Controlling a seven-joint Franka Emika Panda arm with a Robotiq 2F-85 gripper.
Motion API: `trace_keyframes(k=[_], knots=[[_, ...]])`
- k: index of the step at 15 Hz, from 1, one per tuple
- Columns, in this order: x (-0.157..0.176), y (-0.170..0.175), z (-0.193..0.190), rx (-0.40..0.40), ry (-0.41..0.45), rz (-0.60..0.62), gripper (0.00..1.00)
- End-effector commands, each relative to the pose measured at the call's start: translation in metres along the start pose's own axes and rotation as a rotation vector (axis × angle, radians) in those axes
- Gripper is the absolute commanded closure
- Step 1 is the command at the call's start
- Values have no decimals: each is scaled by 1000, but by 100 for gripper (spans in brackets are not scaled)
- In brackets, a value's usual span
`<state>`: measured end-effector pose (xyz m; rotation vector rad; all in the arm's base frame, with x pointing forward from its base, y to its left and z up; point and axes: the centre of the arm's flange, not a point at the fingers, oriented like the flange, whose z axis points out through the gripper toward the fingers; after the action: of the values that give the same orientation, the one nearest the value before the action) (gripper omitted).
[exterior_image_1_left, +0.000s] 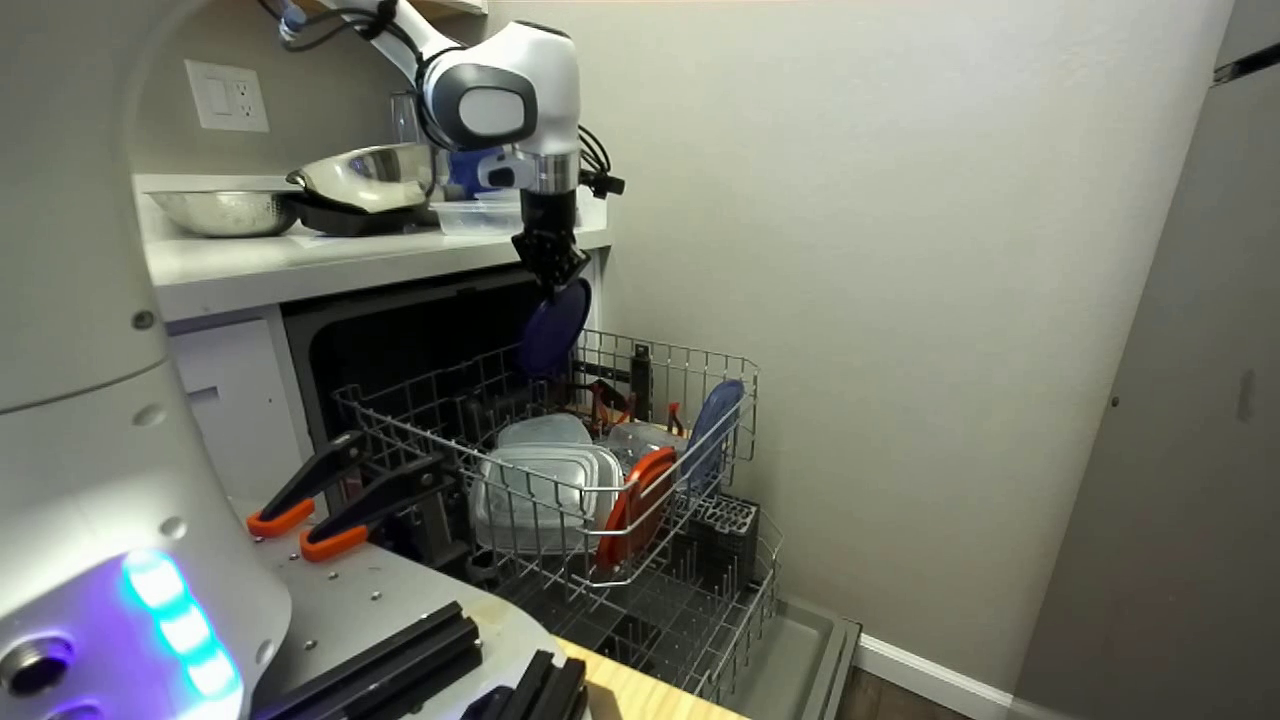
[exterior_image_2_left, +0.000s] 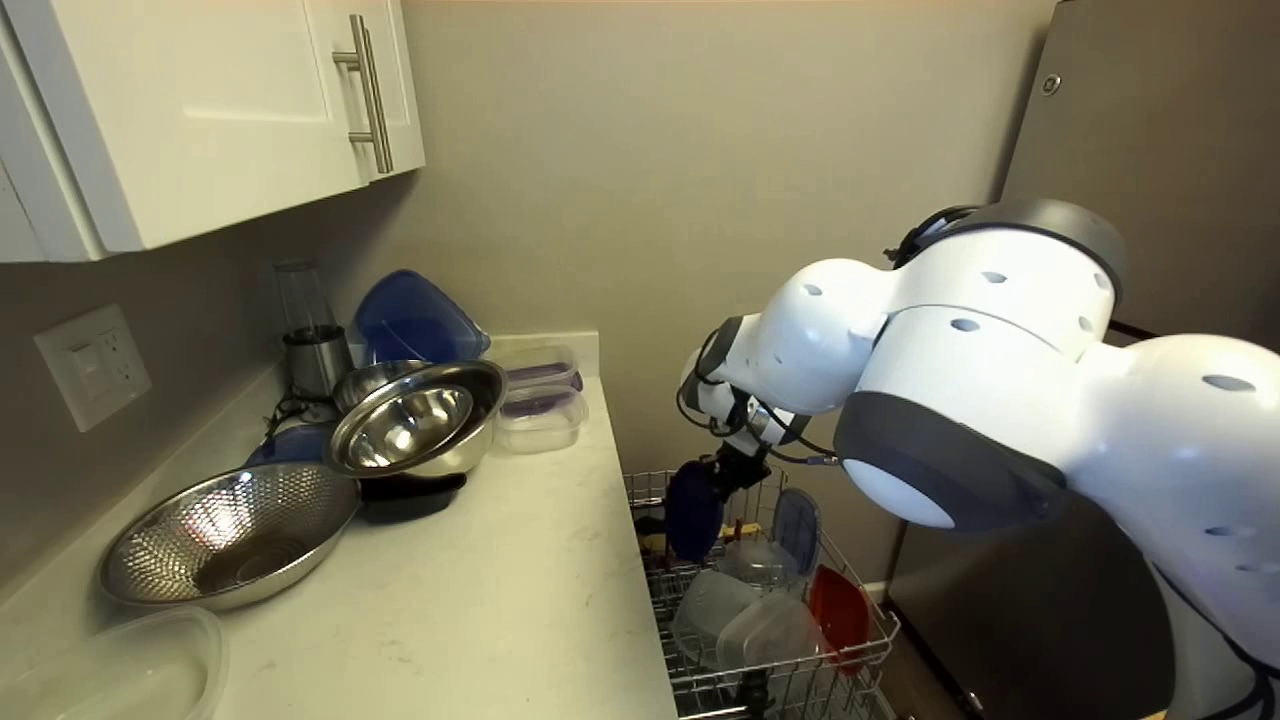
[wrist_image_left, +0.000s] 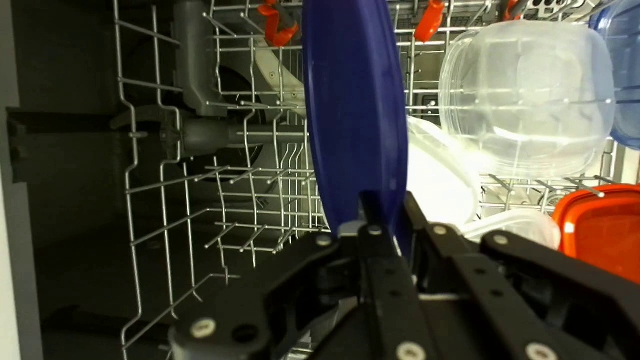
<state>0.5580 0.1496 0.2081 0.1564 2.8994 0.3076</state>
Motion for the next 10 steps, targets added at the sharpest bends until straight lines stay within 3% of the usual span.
trace_keyframes(k=[1,10], knots=[[-21,17,0,33,-47,40,97],[-51,3,23,66,-86,81,97]])
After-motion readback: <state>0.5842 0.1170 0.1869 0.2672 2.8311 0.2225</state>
